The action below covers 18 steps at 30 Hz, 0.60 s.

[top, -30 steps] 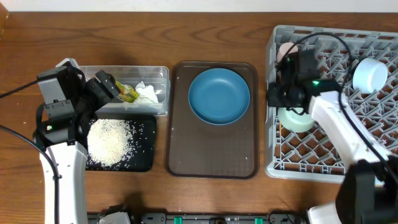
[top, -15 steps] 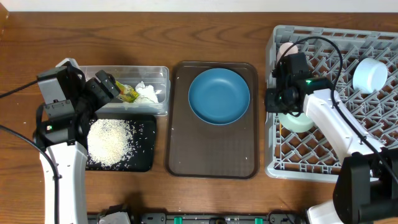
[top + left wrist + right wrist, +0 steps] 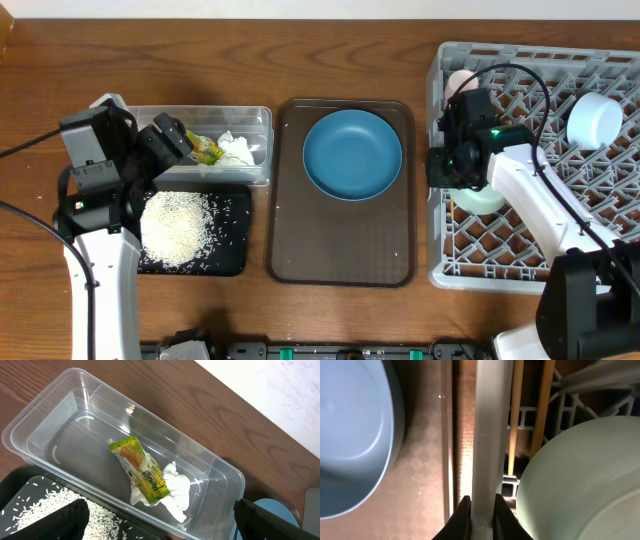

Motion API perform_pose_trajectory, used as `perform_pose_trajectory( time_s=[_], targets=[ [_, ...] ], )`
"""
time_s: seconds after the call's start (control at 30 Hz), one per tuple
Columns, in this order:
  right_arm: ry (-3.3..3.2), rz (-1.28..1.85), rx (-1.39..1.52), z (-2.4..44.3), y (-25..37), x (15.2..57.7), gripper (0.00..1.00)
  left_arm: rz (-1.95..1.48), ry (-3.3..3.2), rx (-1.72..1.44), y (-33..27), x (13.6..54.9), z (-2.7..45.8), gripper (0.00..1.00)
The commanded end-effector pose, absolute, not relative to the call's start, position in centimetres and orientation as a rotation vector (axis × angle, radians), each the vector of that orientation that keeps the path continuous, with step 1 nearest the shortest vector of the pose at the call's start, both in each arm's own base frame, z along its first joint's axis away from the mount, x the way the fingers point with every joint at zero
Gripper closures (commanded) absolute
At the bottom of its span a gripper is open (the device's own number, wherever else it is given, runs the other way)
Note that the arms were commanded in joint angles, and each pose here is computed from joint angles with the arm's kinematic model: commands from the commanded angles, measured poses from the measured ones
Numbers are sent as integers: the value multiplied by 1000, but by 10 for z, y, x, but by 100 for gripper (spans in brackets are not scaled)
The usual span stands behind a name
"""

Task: Sort waste into correct bins and load items into the dishwasher rack
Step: 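Move right gripper left to the blue plate's rim on the brown tray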

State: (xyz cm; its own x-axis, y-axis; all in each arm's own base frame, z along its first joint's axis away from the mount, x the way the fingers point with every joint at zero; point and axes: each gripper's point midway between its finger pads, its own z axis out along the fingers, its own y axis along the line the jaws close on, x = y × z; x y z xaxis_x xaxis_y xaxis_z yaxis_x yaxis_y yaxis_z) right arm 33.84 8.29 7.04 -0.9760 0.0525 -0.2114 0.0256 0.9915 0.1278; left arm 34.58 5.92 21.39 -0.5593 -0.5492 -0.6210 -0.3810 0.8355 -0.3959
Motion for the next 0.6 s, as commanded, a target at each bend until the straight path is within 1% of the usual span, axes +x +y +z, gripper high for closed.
perform_pose_trajectory(
  time_s=[0.0,0.57],
  targets=[
    [2904,227,4,81,92,338,91,-259,2238,-678,62,345,211,5],
    [2932,196,4,85,87,327,88,-259,2238,-678,62,345,211,5]
  ],
)
